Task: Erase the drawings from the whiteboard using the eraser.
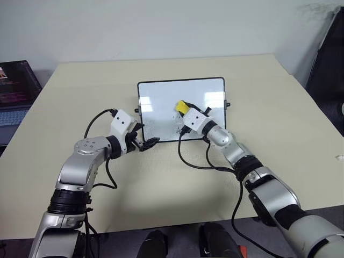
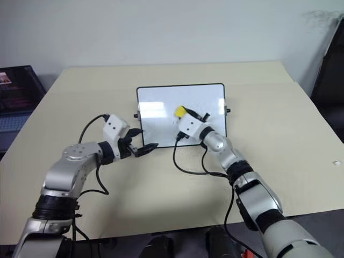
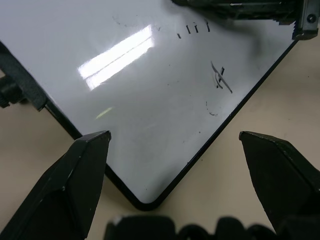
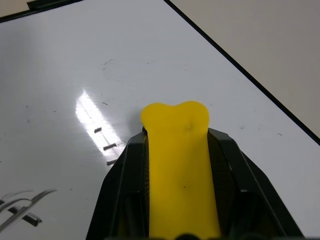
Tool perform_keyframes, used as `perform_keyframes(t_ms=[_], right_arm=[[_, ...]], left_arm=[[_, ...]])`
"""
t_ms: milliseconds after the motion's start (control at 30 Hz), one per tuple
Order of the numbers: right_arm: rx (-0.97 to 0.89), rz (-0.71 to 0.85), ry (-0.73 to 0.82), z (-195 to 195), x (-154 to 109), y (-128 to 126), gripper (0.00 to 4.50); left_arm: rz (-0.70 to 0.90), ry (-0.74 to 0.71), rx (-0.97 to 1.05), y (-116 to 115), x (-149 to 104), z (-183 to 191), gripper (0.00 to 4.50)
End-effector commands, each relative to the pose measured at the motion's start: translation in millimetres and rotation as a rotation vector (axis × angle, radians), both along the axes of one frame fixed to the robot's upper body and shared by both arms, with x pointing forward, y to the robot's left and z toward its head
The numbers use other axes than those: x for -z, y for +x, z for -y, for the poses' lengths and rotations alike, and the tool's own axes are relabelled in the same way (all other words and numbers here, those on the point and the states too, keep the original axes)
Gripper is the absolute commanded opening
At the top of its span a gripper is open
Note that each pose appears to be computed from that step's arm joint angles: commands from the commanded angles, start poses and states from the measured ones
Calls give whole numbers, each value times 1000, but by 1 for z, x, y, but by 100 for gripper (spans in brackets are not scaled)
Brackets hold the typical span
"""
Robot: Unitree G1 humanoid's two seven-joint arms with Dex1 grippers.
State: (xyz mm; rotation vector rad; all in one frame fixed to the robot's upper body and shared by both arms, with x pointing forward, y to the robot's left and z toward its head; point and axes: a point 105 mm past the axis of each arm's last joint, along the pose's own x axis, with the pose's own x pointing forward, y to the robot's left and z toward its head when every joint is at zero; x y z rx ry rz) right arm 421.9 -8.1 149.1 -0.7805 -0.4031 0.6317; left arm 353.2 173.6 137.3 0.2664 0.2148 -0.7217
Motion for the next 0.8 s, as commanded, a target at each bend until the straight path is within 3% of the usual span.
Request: perform_keyframes(t_ms=[33,167,267,467,800], right_arm=[[-38,-53,-77,-8,23,-6,124],[-95,-106,-163,-15,50,-17,124],[-66,-126,-165,-10,53,-14,124],[23,-100,-122,4,32,1,123],[-60,-28,-61,-44,-12,-4,123]], left_arm=[[50,1,6,-1,-15,-1,450],[51,1,8,-1,-15,0,450],[52,-1,9,-1,-15,0,450],[52,-4,10,-1,-14,1,450],[52,-12,20,0,-14,7,450]])
